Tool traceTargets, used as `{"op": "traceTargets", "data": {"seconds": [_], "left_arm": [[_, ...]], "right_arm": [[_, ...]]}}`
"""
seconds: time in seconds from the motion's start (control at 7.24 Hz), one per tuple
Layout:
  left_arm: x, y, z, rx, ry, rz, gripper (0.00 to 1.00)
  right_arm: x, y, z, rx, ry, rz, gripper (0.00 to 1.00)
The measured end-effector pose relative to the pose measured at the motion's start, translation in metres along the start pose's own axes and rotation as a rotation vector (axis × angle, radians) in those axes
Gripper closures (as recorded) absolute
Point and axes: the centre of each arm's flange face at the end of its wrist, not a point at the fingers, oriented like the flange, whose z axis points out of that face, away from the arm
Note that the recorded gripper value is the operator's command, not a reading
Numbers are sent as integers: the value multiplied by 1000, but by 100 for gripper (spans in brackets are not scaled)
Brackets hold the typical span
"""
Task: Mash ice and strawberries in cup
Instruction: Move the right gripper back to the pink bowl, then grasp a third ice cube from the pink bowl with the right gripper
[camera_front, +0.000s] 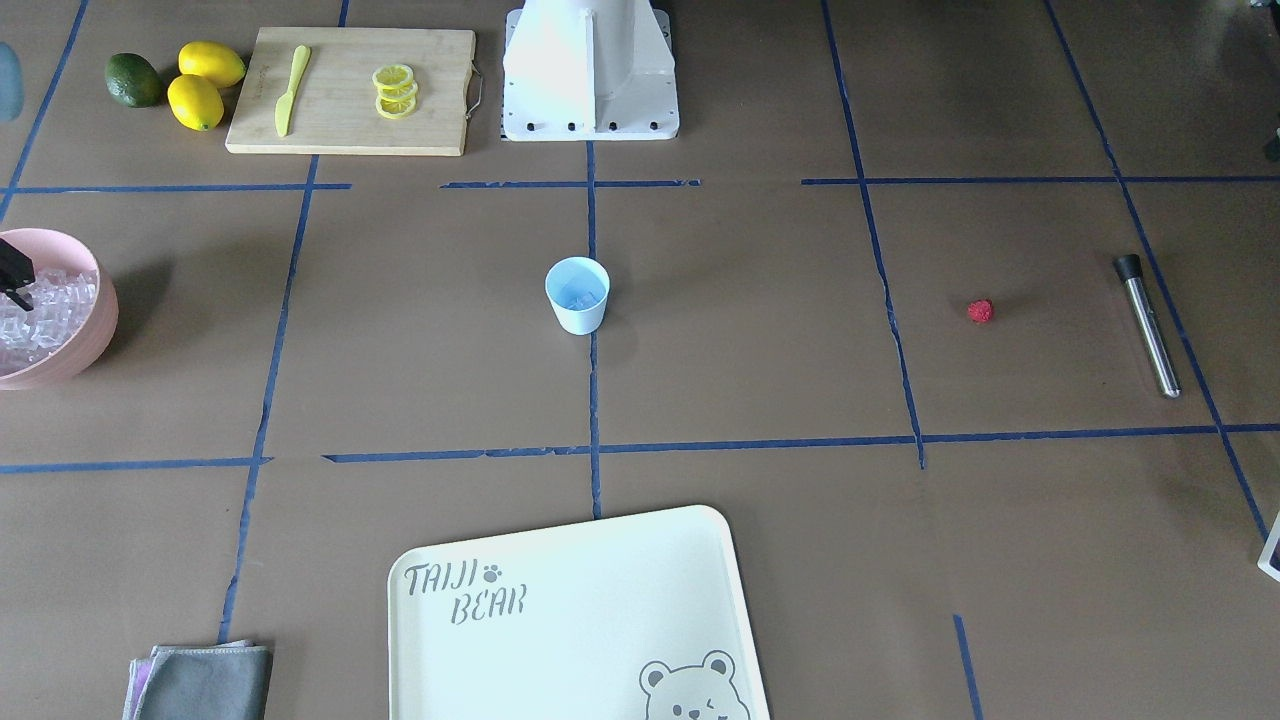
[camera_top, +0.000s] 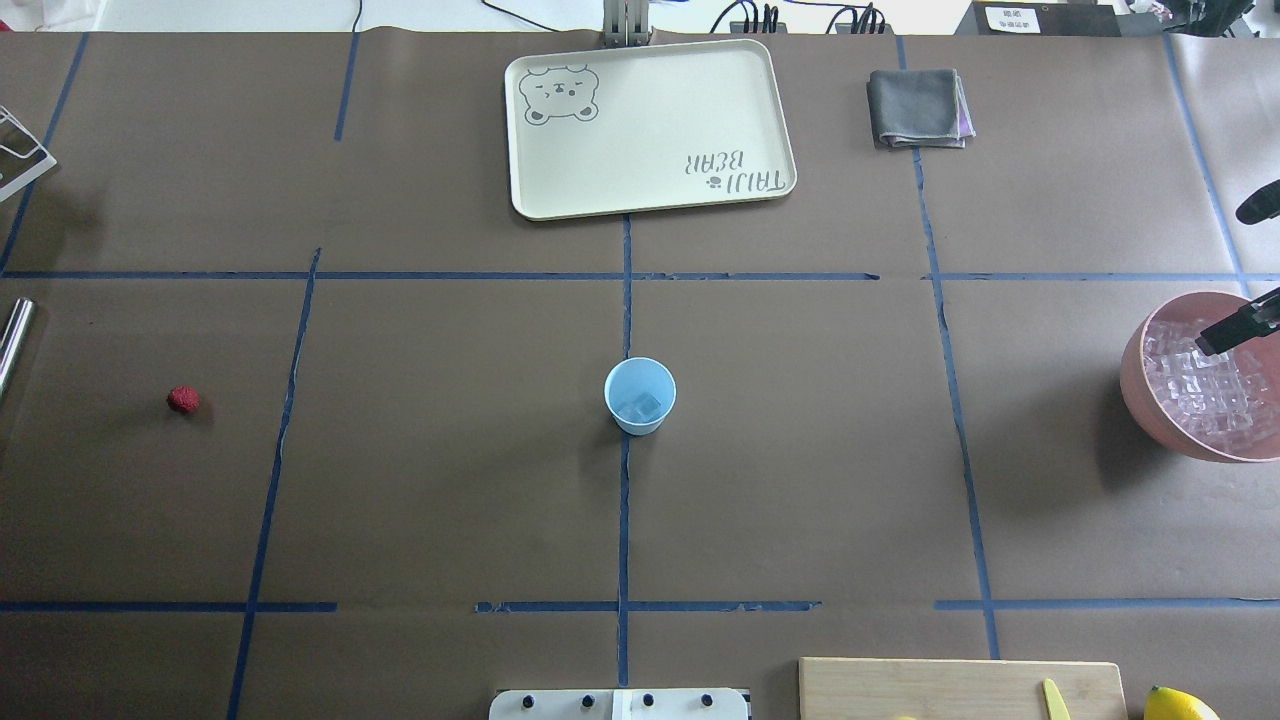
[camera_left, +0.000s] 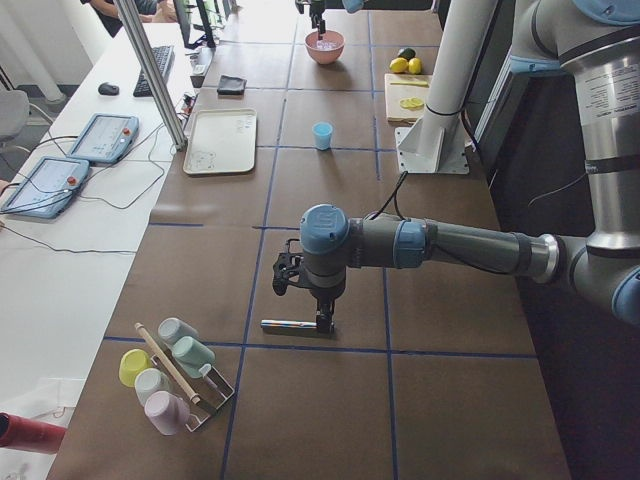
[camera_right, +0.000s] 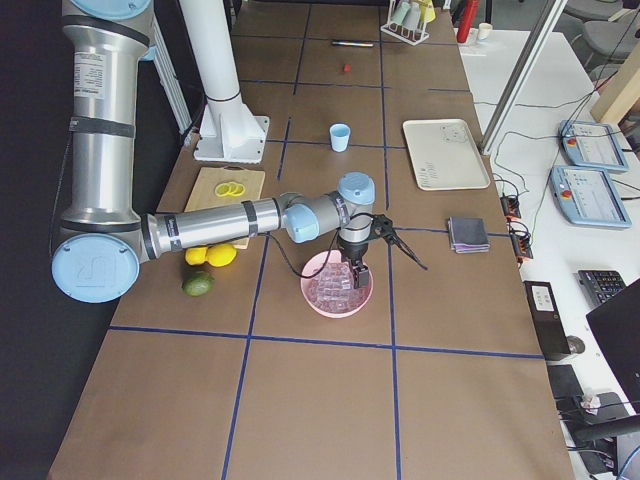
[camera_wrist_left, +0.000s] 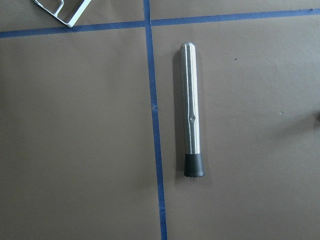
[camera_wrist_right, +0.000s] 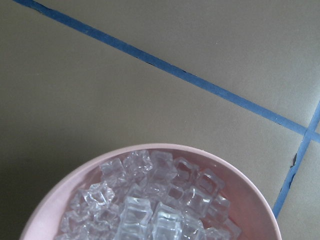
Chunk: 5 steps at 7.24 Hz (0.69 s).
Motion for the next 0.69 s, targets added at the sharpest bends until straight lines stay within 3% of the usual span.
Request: {"op": "traceTargets", "data": {"seconds": [0.69], "left_arm": [[0,-1,0,1,0,2,0]], "right_arm": [[-5,-5,26,-43,-8,-28,1]]}}
